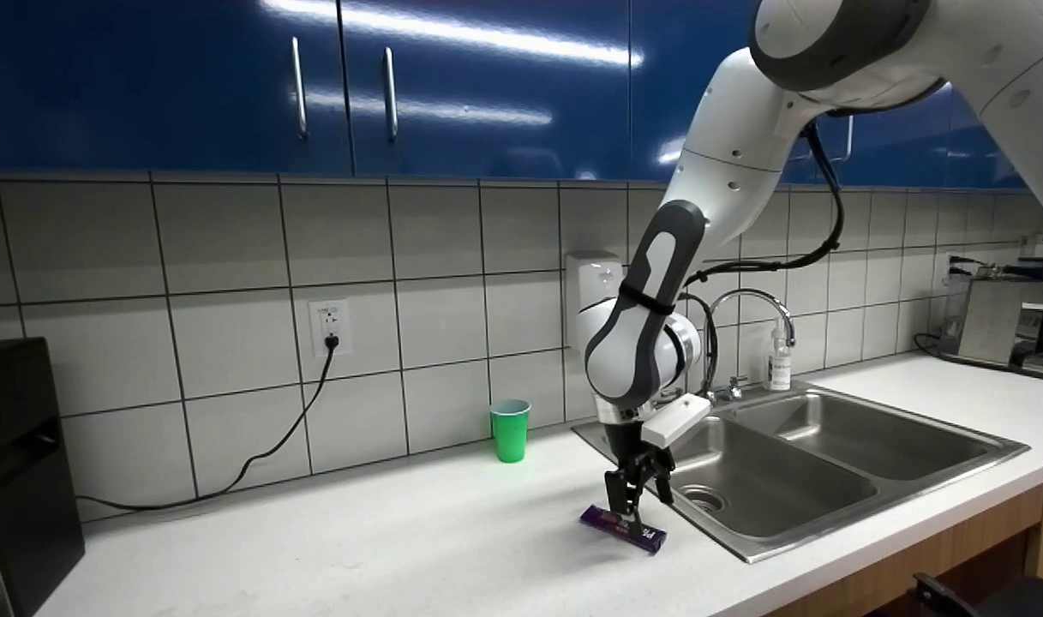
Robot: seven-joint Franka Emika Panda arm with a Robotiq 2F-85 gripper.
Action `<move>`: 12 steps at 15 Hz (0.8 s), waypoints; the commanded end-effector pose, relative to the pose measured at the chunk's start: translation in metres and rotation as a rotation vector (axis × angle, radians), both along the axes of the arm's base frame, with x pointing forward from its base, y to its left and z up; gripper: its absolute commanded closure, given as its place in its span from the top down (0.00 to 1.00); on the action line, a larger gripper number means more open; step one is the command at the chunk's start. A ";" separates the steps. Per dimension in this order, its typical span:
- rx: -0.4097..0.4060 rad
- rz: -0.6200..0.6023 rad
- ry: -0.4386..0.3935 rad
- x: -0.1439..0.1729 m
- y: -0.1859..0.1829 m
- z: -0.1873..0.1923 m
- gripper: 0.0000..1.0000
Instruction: Put the chocolate bar inside the sink
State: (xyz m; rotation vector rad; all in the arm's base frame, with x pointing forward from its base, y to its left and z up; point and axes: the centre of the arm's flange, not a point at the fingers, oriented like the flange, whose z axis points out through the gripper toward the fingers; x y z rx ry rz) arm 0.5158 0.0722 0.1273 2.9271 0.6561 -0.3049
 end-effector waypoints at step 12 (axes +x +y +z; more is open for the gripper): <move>-0.013 -0.002 -0.008 0.020 0.004 -0.011 1.00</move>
